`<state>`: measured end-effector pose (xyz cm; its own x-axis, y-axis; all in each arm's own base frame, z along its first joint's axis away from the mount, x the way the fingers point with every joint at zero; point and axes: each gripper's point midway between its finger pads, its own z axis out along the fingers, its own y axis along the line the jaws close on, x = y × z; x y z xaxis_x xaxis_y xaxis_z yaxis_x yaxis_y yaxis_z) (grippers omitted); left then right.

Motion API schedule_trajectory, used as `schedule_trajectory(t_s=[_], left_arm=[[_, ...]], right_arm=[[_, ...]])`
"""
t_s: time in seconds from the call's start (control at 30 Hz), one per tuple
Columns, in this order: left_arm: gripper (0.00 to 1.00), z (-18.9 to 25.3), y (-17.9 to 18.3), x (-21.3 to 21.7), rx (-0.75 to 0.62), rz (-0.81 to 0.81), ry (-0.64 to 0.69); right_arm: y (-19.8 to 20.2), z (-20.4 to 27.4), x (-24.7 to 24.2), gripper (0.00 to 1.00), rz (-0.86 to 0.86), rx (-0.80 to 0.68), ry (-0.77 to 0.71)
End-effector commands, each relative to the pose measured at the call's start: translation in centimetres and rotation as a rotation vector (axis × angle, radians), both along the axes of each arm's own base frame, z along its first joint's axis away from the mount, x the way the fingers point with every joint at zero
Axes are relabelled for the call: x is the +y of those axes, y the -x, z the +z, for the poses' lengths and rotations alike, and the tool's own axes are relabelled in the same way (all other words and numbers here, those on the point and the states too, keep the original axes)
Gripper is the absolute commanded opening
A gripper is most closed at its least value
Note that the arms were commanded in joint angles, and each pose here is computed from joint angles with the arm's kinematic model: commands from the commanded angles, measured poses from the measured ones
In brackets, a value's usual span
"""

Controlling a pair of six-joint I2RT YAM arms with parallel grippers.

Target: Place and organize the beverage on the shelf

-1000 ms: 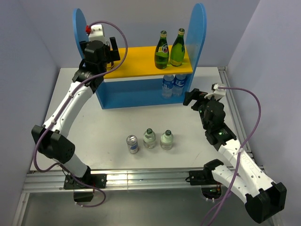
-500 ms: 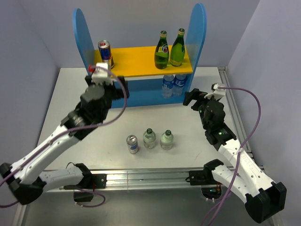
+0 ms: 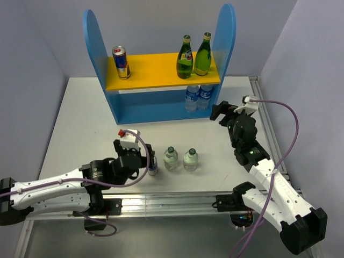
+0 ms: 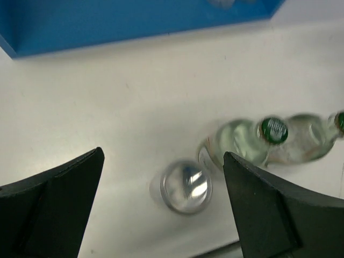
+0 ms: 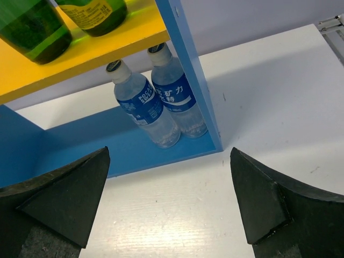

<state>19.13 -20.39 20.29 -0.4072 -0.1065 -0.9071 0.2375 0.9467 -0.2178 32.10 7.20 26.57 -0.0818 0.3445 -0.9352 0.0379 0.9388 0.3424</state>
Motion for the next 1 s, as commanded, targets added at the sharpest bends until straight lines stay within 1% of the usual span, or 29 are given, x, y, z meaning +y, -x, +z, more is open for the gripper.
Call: schedule_trajectory(t_s=[0.0,0.03,0.17,0.33,0.37,0.4,0.47,0.5,0.57,0.63,0.67,0.7,0.77,0.8,0.83,0.87,0.9,0.93,0.97], left_arm=[[0.99,-1.5,1.6,0.3,0.044,0.068,0.081],[0.99,-1.9,2.0,0.0,0.060,0.067,0.104],[0.99,-3.9,3.8,-1.0,0.086,0.013,0.097],[0.99,-6.0,4.4,-1.7,0.104,0.006,0.091],[0.99,-6.1,4.4,-2.0,0.103,0.007,0.114],[0.99,-6.9,4.4,-1.9,0.106,0.011,0.100],[0.99,-7.2,4.0,-1.8,0.095,0.055,0.132],[0.99,-8.1,3.9,-1.8,0.088,0.061,0.109],[0.99,-8.2,3.2,-1.8,0.045,0.081,0.092],[0.99,-8.3,2.7,-2.7,0.017,0.086,0.087],[0.99,-8.7,2.4,-2.8,0.003,0.086,0.049],[0.99,-8.2,1.7,-3.4,-0.007,0.095,0.080],[0.99,-8.4,1.0,-4.0,-0.013,0.071,0.059],[0.99,-8.4,0.1,-4.4,-0.020,0.083,0.089],[0.96,-8.5,-0.3,-4.6,-0.022,0.079,0.094],[0.92,-9.0,-0.9,-4.4,-0.024,0.080,0.065],[0.88,-9.2,-1.7,-3.9,-0.028,0.106,0.060],[0.67,-8.9,-2.1,-4.0,-0.037,0.111,0.071],[0.55,-9.0,-2.5,-3.8,-0.042,0.121,0.054]], right_arm=[[0.0,0.3,-0.5,1.00,-0.029,-0.024,-0.007],[0.0,0.3,-0.4,1.00,-0.030,-0.022,-0.009],[0.0,0.1,-0.5,1.00,-0.029,-0.021,-0.007],[0.1,-0.2,-0.4,1.00,-0.028,-0.015,-0.008],[0.1,-0.1,-0.4,1.00,-0.028,-0.017,-0.008],[0.1,-0.2,-0.5,1.00,-0.030,-0.015,-0.008],[0.1,-0.2,-0.5,1.00,-0.028,-0.017,-0.008],[0.1,-0.1,-0.4,1.00,-0.027,-0.019,-0.010],[0.0,-0.3,-0.3,1.00,-0.024,-0.017,-0.012],[0.0,-0.3,-0.3,1.00,-0.022,-0.012,-0.010],[-0.1,-0.3,-0.3,1.00,-0.022,-0.012,-0.010],[-0.1,-0.4,-0.2,1.00,-0.021,-0.011,-0.009],[0.0,-0.3,-0.4,1.00,-0.025,-0.014,-0.010],[0.0,-0.4,-0.3,1.00,-0.024,-0.014,-0.009],[0.0,-0.4,-0.4,1.00,-0.025,-0.014,-0.009],[0.0,-0.2,-0.4,1.00,-0.027,-0.017,-0.008],[0.0,-0.3,-0.4,1.00,-0.028,-0.014,-0.007],[0.0,-0.3,-0.4,1.00,-0.028,-0.012,-0.007],[0.0,-0.4,-0.5,1.00,-0.030,-0.010,-0.004]])
